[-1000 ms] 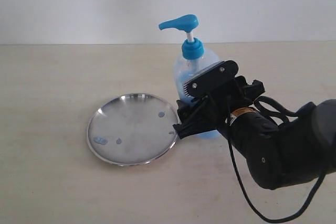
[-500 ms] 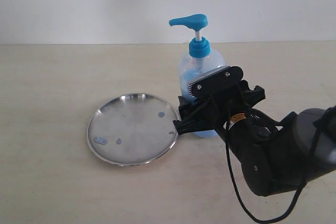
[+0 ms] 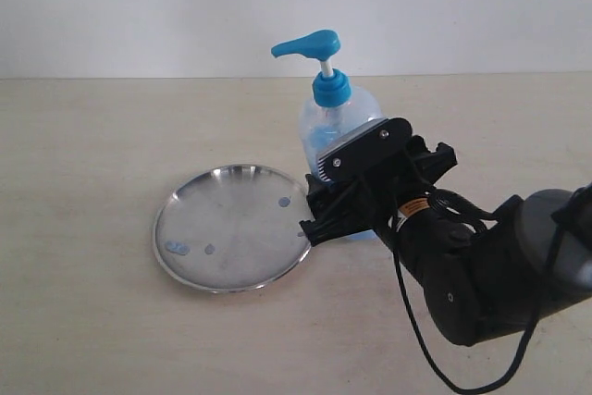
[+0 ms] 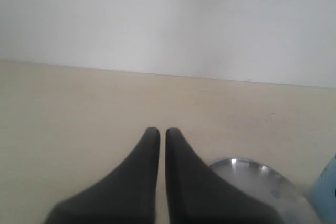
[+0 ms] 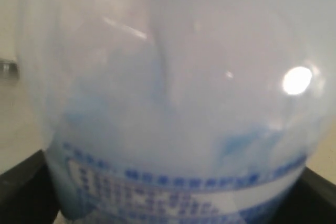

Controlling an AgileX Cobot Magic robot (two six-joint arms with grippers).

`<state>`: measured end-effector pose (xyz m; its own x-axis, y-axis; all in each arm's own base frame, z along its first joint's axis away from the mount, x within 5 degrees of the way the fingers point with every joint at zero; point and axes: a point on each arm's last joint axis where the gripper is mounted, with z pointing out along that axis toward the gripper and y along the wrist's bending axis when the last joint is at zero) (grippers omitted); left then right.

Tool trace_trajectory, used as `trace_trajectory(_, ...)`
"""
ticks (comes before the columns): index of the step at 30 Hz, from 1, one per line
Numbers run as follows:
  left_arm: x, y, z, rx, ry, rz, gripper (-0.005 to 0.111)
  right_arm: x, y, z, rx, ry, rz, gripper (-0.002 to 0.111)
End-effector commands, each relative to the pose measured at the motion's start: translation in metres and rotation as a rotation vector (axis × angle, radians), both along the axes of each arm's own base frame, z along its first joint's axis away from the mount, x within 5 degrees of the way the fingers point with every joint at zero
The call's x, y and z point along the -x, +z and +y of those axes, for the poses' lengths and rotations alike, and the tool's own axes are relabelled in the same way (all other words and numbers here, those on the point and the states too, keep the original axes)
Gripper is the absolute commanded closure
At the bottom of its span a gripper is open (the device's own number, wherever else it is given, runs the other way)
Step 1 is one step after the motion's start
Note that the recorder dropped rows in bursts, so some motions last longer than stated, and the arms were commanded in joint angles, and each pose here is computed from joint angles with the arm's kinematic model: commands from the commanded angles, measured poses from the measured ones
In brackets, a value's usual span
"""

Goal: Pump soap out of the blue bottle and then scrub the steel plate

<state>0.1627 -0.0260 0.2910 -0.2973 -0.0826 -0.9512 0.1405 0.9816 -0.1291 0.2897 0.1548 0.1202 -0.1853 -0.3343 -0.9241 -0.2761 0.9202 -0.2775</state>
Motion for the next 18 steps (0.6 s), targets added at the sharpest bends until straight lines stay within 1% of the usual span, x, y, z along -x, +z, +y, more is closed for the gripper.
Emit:
trace_trajectory(1, -0.044, 0.024, -0.024, -0.146, -0.117, -0.036, 0.103, -0.002, 0.008, 0.001, 0.005, 0.012, -0.05, 0.108)
trace_trajectory(3, -0.069, 0.032, -0.041, -0.204, -0.18, -0.042, 0.103, -0.002, 0.008, 0.001, 0.007, 0.013, -0.05, 0.108)
trace_trajectory(5, -0.091, 0.036, -0.059, -0.22, -0.231, -0.033, 0.103, -0.002, 0.008, 0.001, 0.007, 0.013, -0.05, 0.108)
trace_trajectory(7, -0.113, 0.035, -0.079, -0.245, -0.284, -0.024, 0.103, -0.002, 0.008, 0.002, 0.008, 0.014, -0.05, 0.108)
trace_trajectory(10, -0.136, 0.031, -0.109, -0.28, -0.364, -0.013, 0.103, -0.002, 0.007, 0.002, 0.009, 0.015, -0.043, 0.108)
trace_trajectory(14, -0.154, 0.024, -0.145, -0.331, -0.485, 0.007, 0.103, -0.001, 0.003, 0.002, 0.047, 0.034, -0.008, 0.108)
trace_trajectory(18, -0.164, 0.025, -0.17, -0.323, -0.526, -0.011, 0.103, 0.0, 0.001, 0.003, 0.071, 0.047, 0.013, 0.108)
